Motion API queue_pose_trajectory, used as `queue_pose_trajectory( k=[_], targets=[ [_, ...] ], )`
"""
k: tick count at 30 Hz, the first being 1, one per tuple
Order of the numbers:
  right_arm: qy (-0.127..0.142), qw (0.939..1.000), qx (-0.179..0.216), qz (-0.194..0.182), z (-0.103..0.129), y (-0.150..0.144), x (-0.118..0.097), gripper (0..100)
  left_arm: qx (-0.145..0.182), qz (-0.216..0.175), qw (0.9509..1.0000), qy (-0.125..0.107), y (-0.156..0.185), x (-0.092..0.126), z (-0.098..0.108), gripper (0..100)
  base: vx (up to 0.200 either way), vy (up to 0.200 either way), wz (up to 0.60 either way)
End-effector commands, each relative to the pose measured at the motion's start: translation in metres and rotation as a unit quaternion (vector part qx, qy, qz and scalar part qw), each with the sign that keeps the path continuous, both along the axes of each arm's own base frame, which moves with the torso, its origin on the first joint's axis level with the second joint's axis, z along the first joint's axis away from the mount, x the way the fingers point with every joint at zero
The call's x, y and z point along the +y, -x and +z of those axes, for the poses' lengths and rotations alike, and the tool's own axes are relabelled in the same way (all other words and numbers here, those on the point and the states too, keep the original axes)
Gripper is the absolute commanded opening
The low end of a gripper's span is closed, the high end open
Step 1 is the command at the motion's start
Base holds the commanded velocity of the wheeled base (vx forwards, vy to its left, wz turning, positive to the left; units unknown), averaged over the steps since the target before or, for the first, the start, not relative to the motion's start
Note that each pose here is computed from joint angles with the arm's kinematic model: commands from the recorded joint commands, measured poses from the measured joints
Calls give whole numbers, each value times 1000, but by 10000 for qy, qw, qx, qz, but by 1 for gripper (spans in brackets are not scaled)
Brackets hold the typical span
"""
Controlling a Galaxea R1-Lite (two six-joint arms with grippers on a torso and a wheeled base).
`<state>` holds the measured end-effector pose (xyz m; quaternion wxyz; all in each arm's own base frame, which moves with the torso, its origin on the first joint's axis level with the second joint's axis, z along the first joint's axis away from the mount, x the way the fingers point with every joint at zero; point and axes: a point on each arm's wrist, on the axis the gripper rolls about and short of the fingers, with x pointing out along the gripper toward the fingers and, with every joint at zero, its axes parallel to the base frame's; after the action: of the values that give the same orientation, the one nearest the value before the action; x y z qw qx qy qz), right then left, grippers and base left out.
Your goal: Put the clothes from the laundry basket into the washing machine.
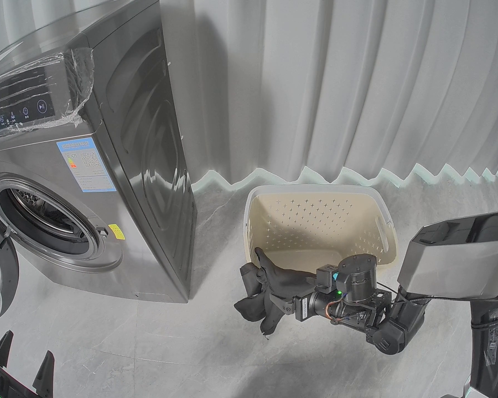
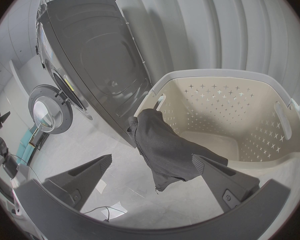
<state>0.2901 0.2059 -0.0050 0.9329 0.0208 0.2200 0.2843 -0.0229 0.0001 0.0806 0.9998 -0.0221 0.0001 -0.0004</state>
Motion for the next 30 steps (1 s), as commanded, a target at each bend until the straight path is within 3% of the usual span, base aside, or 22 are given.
queue_pose_trajectory(
  k=[1, 18, 19, 30],
  targets=[
    [49, 10000, 19, 1, -11, -6, 4, 100, 7, -11, 10000, 1, 0, 0, -4, 100, 0, 0, 0],
    [-66, 9998, -191, -20, -18, -19, 11, 100, 7, 4, 10000, 1, 0, 0, -4, 100, 0, 0, 0],
    [-88, 9997, -222, -20, -17, -19, 11, 0, 7, 4, 10000, 1, 0, 0, -4, 100, 0, 0, 0],
    [-187, 9992, -359, -37, 2, -15, 6, 0, 14, -3, 10000, 1, 0, 0, -4, 100, 0, 0, 0]
  ],
)
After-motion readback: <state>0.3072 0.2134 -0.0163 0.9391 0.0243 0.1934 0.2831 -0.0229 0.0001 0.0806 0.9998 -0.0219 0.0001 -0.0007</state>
